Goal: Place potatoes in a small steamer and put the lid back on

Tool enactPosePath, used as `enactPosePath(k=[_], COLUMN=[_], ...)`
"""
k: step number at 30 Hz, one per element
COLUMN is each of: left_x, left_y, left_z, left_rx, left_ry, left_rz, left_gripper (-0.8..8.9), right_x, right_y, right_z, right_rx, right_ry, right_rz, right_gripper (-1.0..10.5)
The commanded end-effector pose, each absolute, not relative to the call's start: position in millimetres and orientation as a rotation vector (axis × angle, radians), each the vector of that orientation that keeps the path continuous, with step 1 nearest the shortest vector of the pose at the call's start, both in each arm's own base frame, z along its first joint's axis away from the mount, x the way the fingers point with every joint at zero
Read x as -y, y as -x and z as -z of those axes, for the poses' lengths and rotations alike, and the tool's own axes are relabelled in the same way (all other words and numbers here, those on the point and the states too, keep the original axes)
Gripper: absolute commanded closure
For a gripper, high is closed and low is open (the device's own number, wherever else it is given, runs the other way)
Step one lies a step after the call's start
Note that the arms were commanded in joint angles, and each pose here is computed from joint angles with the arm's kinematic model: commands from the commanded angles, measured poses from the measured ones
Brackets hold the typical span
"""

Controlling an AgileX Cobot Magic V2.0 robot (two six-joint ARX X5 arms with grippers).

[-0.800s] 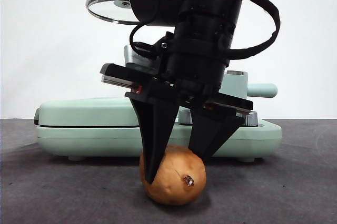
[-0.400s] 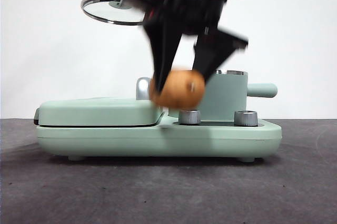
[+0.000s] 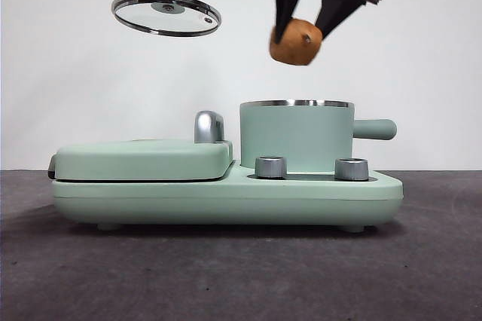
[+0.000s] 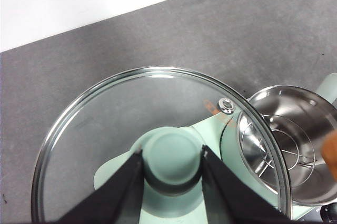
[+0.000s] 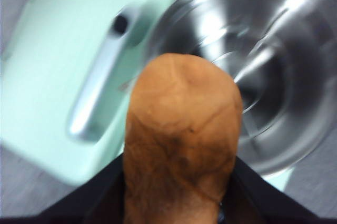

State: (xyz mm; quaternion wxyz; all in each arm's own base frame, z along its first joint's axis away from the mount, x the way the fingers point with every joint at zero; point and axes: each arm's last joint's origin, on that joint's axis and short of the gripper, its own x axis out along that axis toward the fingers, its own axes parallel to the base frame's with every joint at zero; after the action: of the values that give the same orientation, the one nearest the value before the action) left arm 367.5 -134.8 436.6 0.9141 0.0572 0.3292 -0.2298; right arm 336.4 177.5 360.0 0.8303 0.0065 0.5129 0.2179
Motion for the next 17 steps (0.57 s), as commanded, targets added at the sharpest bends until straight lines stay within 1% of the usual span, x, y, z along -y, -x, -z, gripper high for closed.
enactPosePath(k=[1,4,10,15,17], left_x=[135.0,135.1,135.0,135.0,135.0], left_y=[-361.2,-361.2,-361.2,-361.1,-361.1], left_z=[-454.2,-454.0,-454.0,-453.9,-453.8], left_rx=[-0.599,-0.6,-0.601,-0.602,-0.603], left_ry=[-0.106,-0.106,-0.106,-0.106,-0.106], left_rz=[0.486,0.486,0.486,0.485,0.485], left_gripper=[7.97,7.97,7.97,7.97,7.97], right_x=[-181.5,-179.6,-182.3,-184.6,-185.1], right_y=[-356.3,-373.3,-393.1,-399.1,-399.2], right_z=[-350.0,-337.2,-303.9,-289.6,-289.4], right_rx=[-1.096,-1.118,-1.19,-1.221,-1.221], right_ry=[0.019,0.027,0.061,0.08,0.08], right_rz=[-0.472,-0.46,-0.452,-0.454,-0.455], right_gripper=[8.5,8.5,8.5,8.5,8.2])
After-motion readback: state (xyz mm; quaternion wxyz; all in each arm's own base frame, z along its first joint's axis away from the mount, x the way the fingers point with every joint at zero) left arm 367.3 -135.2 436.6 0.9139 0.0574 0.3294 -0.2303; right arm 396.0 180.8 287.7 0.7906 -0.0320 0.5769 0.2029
